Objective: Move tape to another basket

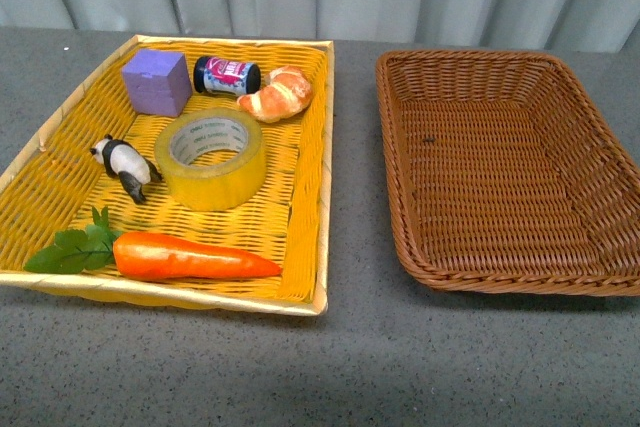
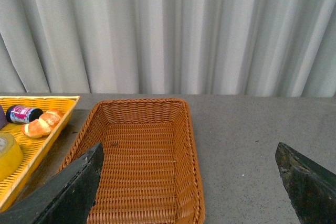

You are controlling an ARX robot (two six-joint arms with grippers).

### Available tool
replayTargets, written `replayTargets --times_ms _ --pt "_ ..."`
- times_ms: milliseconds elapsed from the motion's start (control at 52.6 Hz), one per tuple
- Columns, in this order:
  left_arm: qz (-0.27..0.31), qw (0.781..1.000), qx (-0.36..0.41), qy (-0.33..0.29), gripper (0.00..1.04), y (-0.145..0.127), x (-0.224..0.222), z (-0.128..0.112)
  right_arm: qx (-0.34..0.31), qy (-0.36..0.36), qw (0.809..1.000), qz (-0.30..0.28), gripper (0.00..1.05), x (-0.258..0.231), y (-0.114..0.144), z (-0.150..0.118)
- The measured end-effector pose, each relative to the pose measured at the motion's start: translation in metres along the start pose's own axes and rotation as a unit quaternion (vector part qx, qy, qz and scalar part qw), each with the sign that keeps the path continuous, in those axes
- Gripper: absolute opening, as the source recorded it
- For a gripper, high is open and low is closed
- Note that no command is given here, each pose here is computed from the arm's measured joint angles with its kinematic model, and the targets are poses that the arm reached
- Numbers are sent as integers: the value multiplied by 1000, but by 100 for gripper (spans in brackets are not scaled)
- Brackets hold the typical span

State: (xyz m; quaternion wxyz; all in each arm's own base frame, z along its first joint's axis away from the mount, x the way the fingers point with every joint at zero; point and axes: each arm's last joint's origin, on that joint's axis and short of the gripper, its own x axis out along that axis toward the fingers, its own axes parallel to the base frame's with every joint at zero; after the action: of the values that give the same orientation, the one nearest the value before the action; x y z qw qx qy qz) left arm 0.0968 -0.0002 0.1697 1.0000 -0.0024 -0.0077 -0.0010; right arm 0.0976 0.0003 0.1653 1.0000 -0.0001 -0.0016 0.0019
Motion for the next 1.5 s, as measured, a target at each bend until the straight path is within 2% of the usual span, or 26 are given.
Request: replayTargets --times_ms 1501 --pt "0 1000 0 0 98 0 0 0 0 0 1000 0 96 0 0 0"
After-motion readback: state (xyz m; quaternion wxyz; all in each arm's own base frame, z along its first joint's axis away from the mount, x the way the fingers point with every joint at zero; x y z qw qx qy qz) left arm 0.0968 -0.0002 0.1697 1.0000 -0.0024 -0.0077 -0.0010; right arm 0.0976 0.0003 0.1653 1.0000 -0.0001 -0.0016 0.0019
